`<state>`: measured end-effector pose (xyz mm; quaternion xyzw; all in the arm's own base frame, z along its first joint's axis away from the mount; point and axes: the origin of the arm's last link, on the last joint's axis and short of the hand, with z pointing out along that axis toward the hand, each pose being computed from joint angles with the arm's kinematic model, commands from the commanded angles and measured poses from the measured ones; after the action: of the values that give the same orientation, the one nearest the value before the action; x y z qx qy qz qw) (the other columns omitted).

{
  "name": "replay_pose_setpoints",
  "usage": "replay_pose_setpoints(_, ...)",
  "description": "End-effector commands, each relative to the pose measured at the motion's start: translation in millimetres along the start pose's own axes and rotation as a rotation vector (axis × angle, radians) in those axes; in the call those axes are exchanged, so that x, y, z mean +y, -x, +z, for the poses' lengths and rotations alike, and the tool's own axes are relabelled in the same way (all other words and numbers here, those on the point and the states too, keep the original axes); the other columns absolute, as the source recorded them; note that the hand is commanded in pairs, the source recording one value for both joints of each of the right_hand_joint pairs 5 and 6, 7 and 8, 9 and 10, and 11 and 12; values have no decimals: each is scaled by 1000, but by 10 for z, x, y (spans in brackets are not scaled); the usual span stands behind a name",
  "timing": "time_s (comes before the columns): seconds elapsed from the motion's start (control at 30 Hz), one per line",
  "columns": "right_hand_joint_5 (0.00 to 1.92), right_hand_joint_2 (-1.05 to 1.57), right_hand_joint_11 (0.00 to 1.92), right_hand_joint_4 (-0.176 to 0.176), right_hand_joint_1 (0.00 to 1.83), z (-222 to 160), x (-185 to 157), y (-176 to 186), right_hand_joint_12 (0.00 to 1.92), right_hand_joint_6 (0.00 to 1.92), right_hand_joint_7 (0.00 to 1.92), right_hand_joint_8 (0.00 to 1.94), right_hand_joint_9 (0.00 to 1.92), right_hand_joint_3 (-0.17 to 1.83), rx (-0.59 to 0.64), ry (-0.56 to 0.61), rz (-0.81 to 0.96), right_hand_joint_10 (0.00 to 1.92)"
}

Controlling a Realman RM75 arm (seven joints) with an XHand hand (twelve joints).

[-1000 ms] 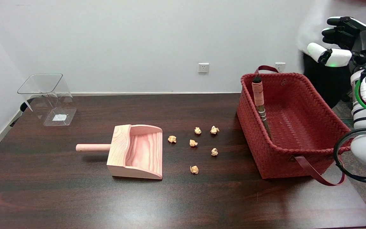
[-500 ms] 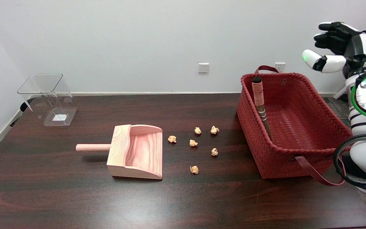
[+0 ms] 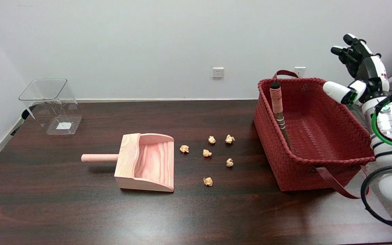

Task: Pick up the broom by its handle.

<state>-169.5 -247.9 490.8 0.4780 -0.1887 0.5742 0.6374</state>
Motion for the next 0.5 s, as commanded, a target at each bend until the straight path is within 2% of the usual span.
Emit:
replay_pose_setpoints(0.03, 161, -825, 161, 0, 1180, -355, 108, 253, 161, 161, 427, 427, 161, 1648, -97, 42, -3, 161)
replay_pose_setpoints(0.3, 144, -816, 144, 0, 1181, -216, 228, 511, 144, 144, 410, 410, 144, 1585, -168, 73, 30, 144)
replay_pose_setpoints(0.5, 131, -807, 131, 0, 1186, -155, 269, 687, 131, 131, 325, 325, 131, 1563, -208, 88, 56, 131)
